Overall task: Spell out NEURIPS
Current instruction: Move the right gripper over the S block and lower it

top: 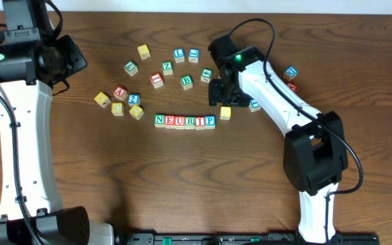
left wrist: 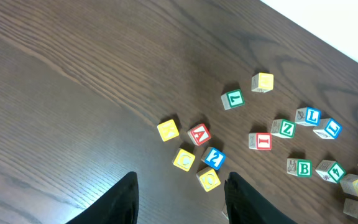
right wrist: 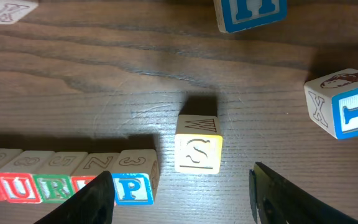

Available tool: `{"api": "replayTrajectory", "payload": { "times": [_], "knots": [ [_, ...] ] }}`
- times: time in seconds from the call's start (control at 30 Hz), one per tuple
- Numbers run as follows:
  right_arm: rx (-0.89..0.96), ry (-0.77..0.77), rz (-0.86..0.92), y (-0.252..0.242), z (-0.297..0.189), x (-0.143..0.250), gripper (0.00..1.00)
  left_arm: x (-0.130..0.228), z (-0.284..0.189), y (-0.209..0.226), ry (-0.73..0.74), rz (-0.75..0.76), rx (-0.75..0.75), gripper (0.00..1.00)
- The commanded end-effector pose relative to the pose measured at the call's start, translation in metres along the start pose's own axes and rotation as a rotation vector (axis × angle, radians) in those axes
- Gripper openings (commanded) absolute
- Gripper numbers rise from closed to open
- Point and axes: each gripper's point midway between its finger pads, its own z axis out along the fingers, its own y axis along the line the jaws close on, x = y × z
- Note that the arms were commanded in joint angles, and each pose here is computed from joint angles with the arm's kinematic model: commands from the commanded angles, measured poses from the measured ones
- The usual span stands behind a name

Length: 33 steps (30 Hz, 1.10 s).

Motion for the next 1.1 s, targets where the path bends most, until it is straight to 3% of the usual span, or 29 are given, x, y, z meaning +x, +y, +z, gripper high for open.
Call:
{"api": "replayTrajectory", "payload": {
  "times": [0.0,0.9,1.07],
  "knots": [
    [0.01,0.015,0.012,-0.001,0.006,0.004,0.66,0.004,0.007,0.003,0.024,0.015,-0.016,0.45],
    [0.066,0.065,0.012,-0.009,0.04,0.009,0.56,0.005,0.009,0.003,0.03,0.015,-0.018,0.45],
    [0.077,0.057,0.004,-0.012,0.041,0.007,0.49,0.005,0.009,0.003,0.03,0.015,-0.018,0.45]
  ]
}}
